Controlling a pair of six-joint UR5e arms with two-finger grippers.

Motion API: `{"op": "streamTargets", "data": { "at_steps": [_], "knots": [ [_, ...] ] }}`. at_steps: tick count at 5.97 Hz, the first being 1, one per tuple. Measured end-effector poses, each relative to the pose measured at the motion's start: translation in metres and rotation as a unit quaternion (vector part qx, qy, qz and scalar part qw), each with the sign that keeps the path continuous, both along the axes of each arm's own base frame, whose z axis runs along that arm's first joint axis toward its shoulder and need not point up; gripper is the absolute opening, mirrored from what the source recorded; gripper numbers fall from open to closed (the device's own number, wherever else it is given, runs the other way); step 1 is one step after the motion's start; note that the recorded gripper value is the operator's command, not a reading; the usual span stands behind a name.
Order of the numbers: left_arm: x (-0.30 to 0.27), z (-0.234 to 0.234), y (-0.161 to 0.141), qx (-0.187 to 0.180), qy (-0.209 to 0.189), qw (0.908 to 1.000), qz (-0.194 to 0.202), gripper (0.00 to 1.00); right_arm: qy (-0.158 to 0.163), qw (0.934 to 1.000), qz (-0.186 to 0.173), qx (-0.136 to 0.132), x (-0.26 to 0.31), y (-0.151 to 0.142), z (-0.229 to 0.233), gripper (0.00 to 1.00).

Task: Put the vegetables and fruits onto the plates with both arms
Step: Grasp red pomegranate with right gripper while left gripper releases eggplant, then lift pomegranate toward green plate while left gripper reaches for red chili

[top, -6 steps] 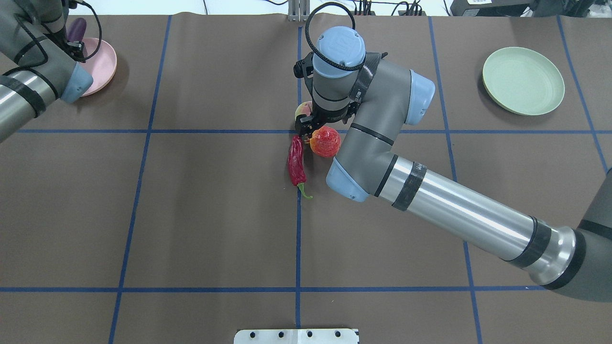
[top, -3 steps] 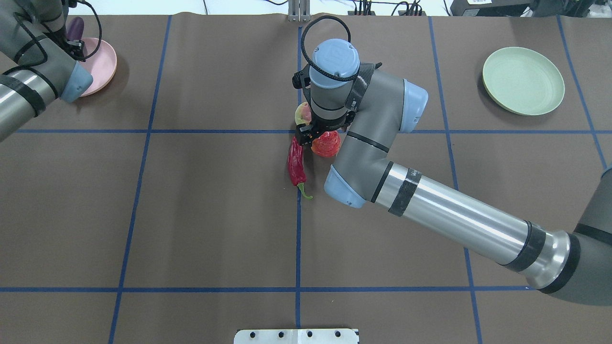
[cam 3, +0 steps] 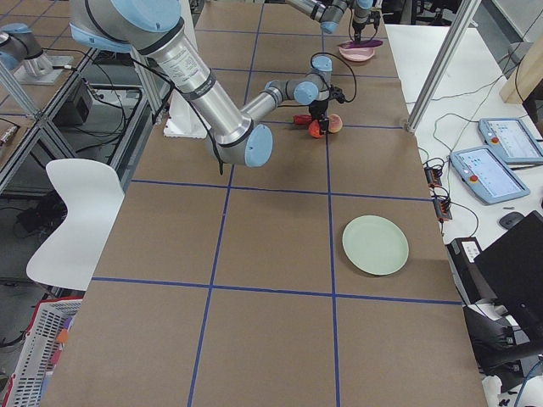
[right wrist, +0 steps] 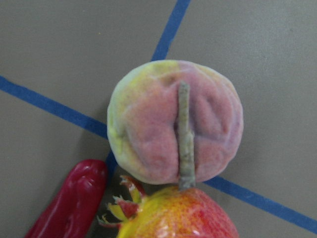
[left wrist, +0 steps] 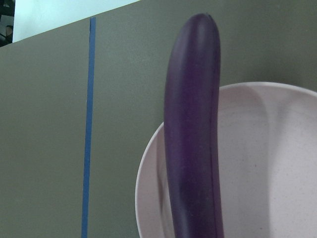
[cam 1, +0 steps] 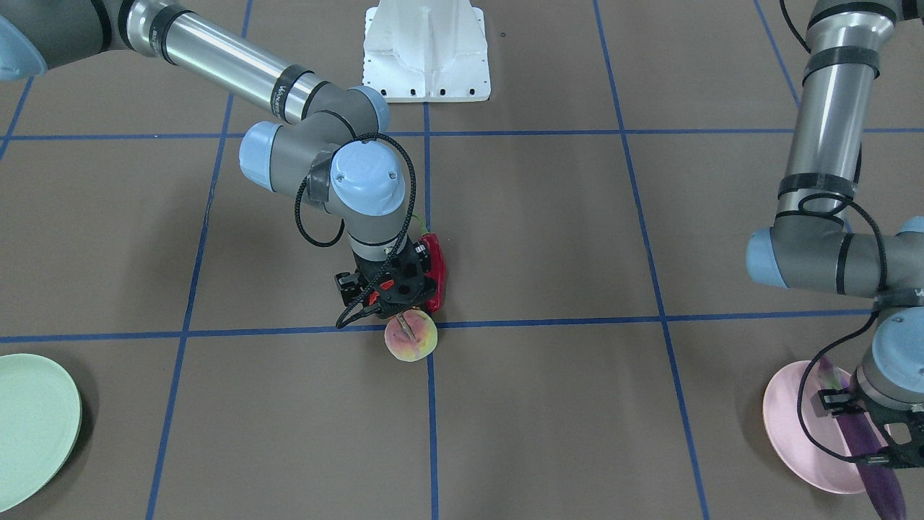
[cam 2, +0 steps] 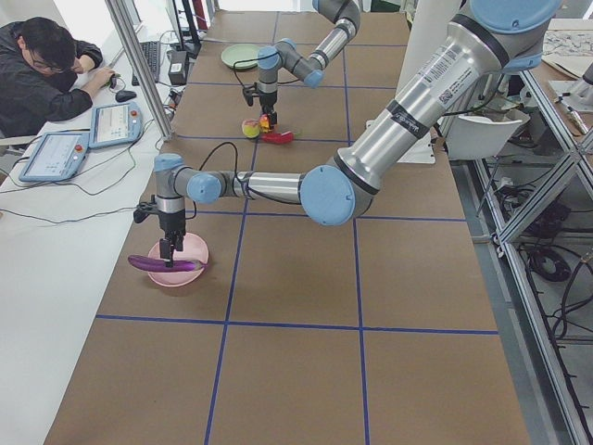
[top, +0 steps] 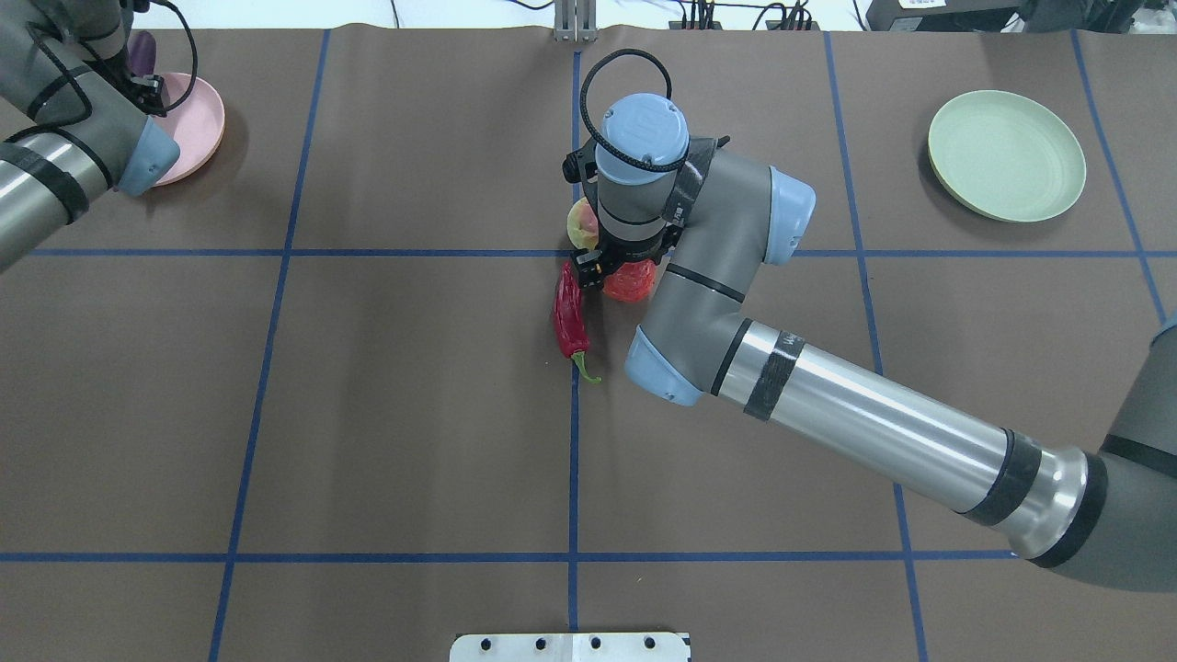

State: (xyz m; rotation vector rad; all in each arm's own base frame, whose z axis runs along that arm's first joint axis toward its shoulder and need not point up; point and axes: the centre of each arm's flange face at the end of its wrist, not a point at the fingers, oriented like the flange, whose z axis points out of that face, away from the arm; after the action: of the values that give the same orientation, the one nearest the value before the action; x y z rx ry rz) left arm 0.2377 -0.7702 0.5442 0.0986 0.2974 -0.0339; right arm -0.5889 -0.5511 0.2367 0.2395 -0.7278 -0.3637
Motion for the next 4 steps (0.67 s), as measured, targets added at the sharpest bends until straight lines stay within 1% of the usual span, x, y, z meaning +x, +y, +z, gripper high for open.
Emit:
{"op": "streamTargets", "data": {
  "at_steps": [1,2,3,4],
  "knots": [
    [0.001,-0.010,-0.001,0.006,0.005,1.0000,0.000,1.00,-0.003,1.0000,-0.001,0.001,0.000,0.001,-0.002,0.00],
    [0.004,-0.028,0.000,0.010,0.023,0.9997,0.004,1.00,-0.014,0.9999,0.000,0.003,0.007,0.000,-0.013,0.00],
    [0.010,-0.056,0.005,0.006,0.058,0.9982,0.012,1.00,-0.029,0.9996,0.000,0.001,0.024,-0.005,-0.027,0.00],
    [0.017,-0.095,0.016,-0.002,0.093,0.9954,0.024,1.00,-0.038,0.9992,0.004,-0.008,0.047,-0.012,-0.041,0.00]
  ]
}}
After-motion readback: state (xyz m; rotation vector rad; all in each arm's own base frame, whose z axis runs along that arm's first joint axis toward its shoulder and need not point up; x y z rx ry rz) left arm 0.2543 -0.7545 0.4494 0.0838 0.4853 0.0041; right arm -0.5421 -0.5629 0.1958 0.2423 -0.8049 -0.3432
